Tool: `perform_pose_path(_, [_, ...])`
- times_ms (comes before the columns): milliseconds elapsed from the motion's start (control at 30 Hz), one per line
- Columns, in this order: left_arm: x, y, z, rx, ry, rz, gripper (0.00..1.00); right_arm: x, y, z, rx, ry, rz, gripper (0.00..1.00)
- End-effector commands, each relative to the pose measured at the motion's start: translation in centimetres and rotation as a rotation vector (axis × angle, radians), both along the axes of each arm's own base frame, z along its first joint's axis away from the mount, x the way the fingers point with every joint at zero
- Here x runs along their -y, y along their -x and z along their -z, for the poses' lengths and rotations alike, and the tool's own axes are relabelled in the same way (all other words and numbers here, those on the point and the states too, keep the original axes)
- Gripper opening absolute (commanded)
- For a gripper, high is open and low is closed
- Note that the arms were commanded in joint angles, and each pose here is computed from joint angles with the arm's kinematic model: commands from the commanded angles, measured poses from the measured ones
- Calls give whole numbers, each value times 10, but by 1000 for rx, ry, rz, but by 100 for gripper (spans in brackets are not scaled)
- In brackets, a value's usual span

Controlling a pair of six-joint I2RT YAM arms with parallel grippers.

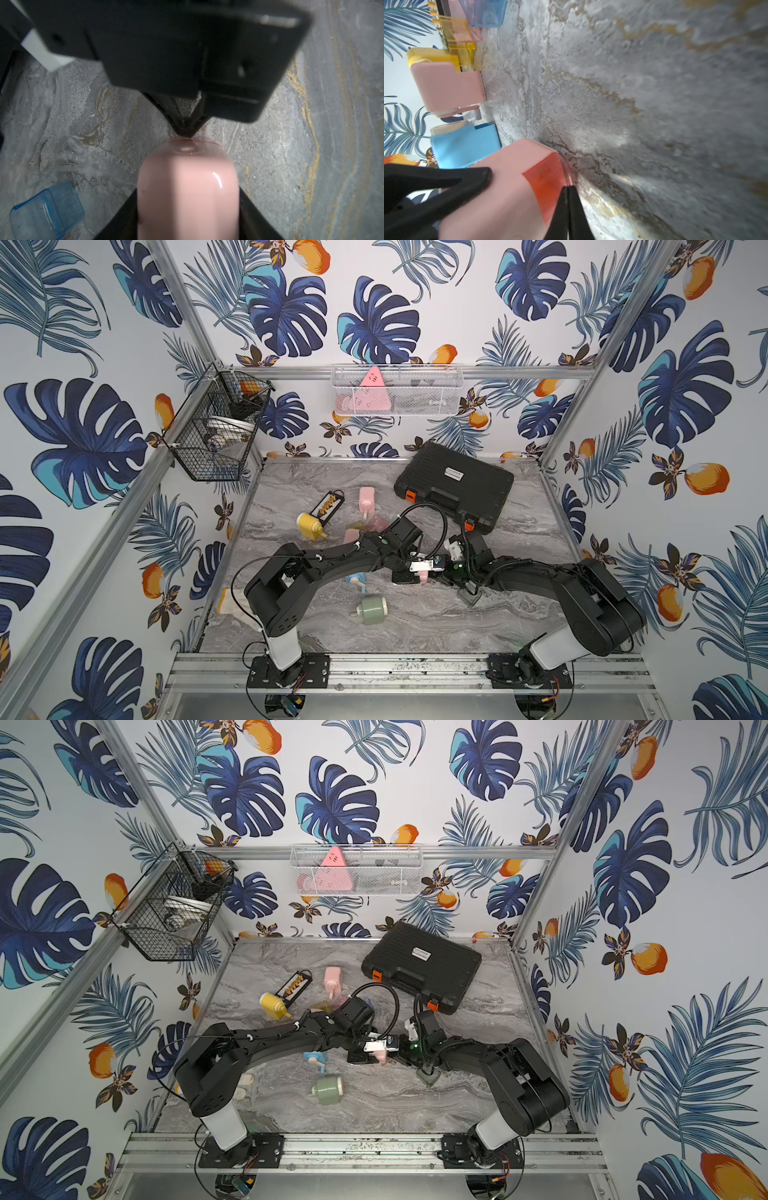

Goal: Put the tray back into the pencil sharpener
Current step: Close the container of the pencil sharpener, then place the pencil sharpener at the center of the board.

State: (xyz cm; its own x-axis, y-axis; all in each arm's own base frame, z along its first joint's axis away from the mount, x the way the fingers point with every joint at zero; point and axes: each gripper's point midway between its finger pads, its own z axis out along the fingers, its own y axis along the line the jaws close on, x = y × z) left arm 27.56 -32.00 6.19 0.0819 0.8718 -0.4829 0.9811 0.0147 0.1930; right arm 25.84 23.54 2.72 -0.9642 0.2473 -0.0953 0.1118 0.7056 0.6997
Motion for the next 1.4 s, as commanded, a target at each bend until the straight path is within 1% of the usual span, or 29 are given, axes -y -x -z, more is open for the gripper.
perform_pose_path(0, [-15, 7, 17, -36, -81, -12, 41, -12, -7, -11, 27, -66, -12, 6])
perform_pose_path(133, [-15, 7, 17, -34, -81, -14, 41, -14, -7, -11, 22, -82, -15, 6])
perform_pose_path(233, [-16, 6, 16, -31, -81, -17, 41, -10, -8, -11, 26, -65, 5, 7])
perform_pose_path(333, [-16, 5, 14, -22, -76, -27, 40, 8, -10, -13, 50, 11, 77, 11])
perform_pose_path(433, [-14, 0, 6, 7, -51, -51, 38, 37, -9, -19, 90, 119, 180, 12])
perform_pose_path(533, [-11, -6, -7, 15, -20, -100, 31, 62, -6, -30, 134, 176, 261, 12])
perform_pose_path(700, [-7, -21, -39, 17, 23, -237, 16, 84, -1, -56, 218, 195, 338, 12])
perform_pose_path(867, [-6, -46, -85, 64, 136, -413, 9, 93, 0, -74, 277, 194, 368, 13])
perform_pose_path(1000, [-16, -74, -113, 40, 213, -591, 3, 94, 1, -77, 285, 196, 370, 13])
perform_pose_path(1067, [-19, -86, -123, 33, 240, -657, 0, 94, 1, -76, 284, 195, 372, 13])
perform_pose_path(1233, [-29, -114, -128, 33, 246, -798, 0, 95, 2, -78, 294, 185, 375, 14])
perform_pose_path(1300, [-36, -127, -126, 15, 240, -884, 0, 96, 3, -80, 303, 188, 377, 14])
perform_pose_path(1367, [-42, -137, -122, -28, 225, -946, 0, 97, 3, -82, 311, 190, 375, 14])
